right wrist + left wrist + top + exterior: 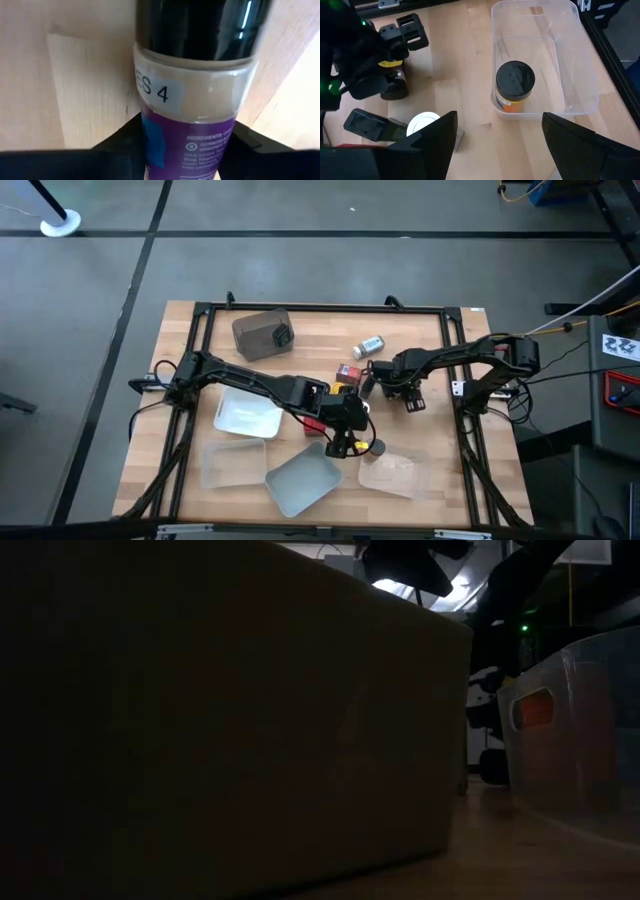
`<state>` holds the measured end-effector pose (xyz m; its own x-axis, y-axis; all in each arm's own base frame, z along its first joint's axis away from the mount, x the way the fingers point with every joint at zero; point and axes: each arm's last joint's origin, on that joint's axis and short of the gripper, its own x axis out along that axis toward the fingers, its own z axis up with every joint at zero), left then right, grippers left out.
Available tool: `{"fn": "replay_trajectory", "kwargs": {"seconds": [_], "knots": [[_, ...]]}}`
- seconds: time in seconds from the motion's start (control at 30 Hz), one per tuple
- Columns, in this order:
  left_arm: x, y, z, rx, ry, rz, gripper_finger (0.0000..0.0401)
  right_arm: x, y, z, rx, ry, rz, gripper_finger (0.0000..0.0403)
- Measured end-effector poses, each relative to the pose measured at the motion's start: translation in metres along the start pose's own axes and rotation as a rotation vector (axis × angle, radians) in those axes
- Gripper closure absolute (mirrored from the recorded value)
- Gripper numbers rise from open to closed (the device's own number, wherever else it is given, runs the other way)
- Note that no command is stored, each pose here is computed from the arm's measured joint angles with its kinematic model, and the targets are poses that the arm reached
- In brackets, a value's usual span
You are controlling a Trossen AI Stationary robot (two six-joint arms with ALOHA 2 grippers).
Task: Sort spices by type
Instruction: Put the black seasoning bottle into the right transparent bin
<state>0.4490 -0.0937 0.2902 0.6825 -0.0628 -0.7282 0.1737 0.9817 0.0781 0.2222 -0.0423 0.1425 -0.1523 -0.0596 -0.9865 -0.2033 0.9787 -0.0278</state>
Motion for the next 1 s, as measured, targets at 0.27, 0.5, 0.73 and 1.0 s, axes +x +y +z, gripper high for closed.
{"fn": "replay_trajectory", "kwargs": {"seconds": [0.27,0.5,0.73,1.0], "knots": [[0.000,0.004,0.001,-0.009,-0.010,0.022,0.0127,-0.003,0.003,-0.008,0.022,0.054,0.021,0.0219],[0.002,0.014,0.003,-0.064,-0.037,0.077,0.0127,-0.015,0.005,-0.016,0.027,0.026,0.010,0.0229],[0.002,0.032,0.005,-0.115,-0.066,0.111,0.0127,-0.035,0.008,-0.027,0.044,-0.073,-0.015,0.0229],[0.003,0.056,0.004,-0.197,-0.082,0.148,0.0127,-0.060,0.013,-0.042,0.093,-0.256,-0.011,0.0229]]}}
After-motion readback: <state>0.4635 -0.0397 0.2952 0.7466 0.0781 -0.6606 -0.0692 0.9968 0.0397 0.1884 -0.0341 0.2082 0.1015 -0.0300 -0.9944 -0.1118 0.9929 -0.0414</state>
